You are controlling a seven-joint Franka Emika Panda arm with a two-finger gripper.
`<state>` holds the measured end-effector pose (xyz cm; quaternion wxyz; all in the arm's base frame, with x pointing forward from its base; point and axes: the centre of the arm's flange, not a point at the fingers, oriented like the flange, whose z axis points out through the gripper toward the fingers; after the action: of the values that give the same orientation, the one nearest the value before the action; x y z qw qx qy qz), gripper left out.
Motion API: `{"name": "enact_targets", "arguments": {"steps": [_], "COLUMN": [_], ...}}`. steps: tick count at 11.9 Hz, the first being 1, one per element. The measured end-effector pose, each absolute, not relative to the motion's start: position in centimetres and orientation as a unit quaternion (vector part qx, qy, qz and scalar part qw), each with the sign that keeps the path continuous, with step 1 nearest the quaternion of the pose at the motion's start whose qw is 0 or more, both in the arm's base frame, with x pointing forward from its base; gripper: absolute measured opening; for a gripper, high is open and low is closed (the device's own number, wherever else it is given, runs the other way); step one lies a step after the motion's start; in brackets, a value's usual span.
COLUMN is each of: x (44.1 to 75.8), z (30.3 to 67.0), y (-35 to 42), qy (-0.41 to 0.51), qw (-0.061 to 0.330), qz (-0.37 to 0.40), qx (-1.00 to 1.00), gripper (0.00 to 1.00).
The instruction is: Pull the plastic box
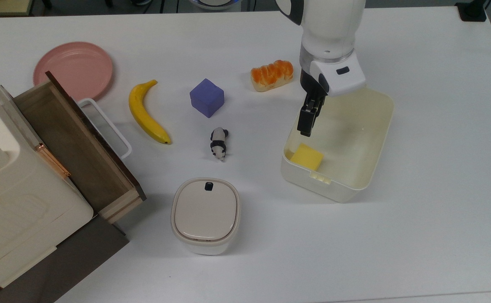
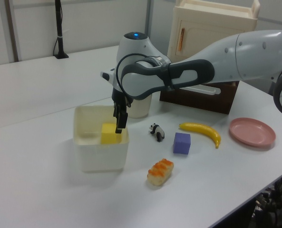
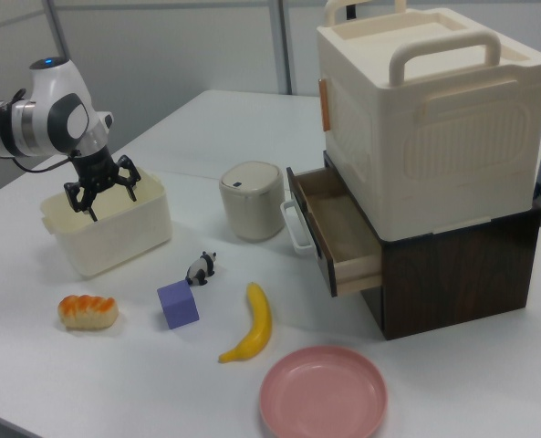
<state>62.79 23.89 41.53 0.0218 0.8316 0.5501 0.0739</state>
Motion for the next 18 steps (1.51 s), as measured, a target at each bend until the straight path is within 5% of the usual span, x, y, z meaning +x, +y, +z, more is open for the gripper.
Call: {"name": "enact_targets", "arguments": {"steps": [18], "x": [59.0], "z": [40.5], "y": [18.3], "qy": [0.496], "qw": [0.023], "qz": [-0.016], "qx": [0.868], "gripper": [1.00]}}
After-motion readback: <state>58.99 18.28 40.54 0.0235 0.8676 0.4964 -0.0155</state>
